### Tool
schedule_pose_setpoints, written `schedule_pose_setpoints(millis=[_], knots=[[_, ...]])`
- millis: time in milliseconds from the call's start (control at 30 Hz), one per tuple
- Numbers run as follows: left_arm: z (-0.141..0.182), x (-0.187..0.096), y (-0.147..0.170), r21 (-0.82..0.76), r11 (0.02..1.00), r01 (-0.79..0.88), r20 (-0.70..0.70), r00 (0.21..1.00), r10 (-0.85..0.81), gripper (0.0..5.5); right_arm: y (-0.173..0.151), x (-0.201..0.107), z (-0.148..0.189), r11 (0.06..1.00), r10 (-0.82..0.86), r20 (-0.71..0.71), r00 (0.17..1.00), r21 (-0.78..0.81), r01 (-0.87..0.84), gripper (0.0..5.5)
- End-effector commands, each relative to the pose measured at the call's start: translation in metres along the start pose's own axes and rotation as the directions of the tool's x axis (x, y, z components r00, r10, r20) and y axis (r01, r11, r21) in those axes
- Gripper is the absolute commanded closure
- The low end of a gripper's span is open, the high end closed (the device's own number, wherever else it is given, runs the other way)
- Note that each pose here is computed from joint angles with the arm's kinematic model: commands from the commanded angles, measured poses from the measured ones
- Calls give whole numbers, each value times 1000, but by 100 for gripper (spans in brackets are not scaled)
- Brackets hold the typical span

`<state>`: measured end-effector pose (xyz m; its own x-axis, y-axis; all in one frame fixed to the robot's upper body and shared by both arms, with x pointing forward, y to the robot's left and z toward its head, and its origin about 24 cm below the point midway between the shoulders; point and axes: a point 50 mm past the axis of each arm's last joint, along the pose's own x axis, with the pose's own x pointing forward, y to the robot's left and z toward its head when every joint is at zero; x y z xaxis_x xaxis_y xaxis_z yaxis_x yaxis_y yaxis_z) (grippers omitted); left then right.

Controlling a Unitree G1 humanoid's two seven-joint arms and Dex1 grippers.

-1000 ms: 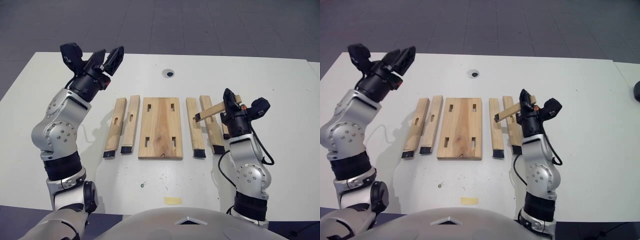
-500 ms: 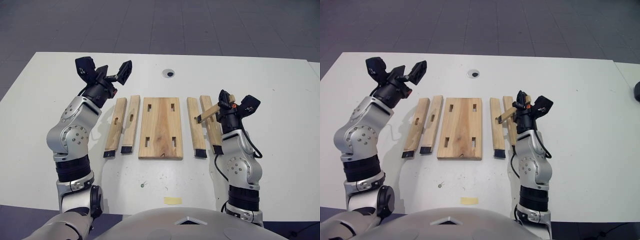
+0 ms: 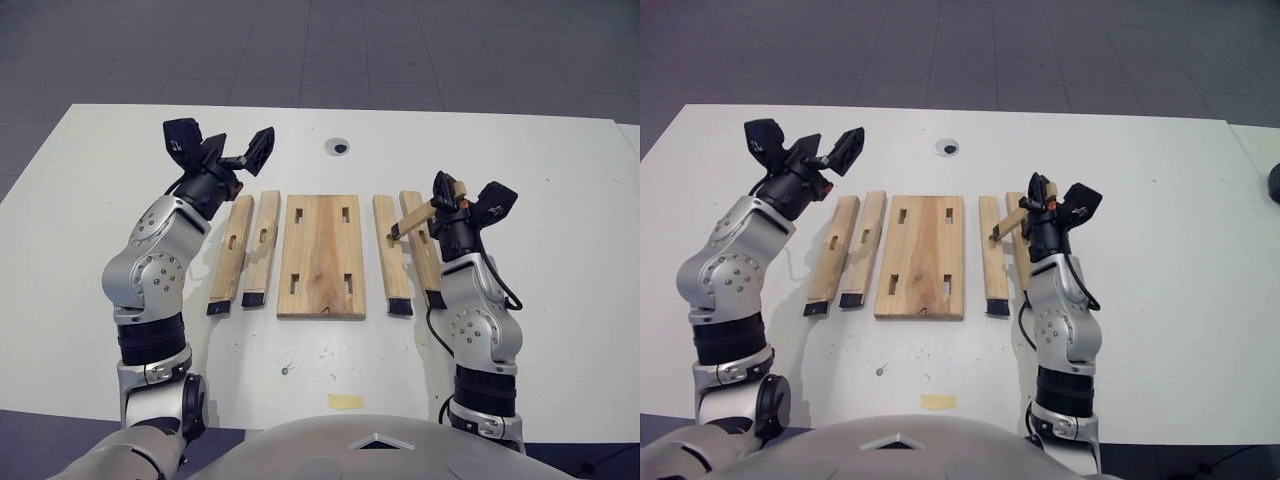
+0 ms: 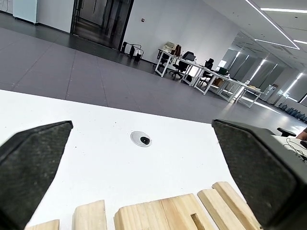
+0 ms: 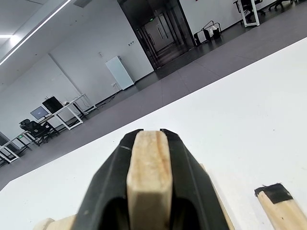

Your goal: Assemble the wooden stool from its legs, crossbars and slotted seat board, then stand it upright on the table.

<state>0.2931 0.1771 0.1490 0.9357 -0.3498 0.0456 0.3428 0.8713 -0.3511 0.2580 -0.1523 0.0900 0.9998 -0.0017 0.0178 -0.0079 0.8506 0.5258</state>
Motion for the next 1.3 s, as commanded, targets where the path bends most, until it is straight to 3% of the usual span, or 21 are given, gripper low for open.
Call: schedule_pose_setpoints(millis=[33, 500, 933, 1300], knots=[[-4, -1, 3, 16, 1000, -8, -23, 1000, 8, 10, 2, -2, -7, 1000, -7, -41, 999, 28, 9, 509], [-9, -2, 0, 10, 1000, 8, -34, 999, -8, 10, 10, -5, 5, 998, 41, -9, 999, 43, -41, 509], [-14, -3, 1, 21, 1000, 8, -54, 999, -7, 10, 7, -7, -10, 998, 27, -58, 998, 49, -25, 509], [-15, -3, 1, 51, 999, 0, -52, 999, 2, 10, 0, -6, -21, 998, 12, -116, 993, -65, -19, 509]])
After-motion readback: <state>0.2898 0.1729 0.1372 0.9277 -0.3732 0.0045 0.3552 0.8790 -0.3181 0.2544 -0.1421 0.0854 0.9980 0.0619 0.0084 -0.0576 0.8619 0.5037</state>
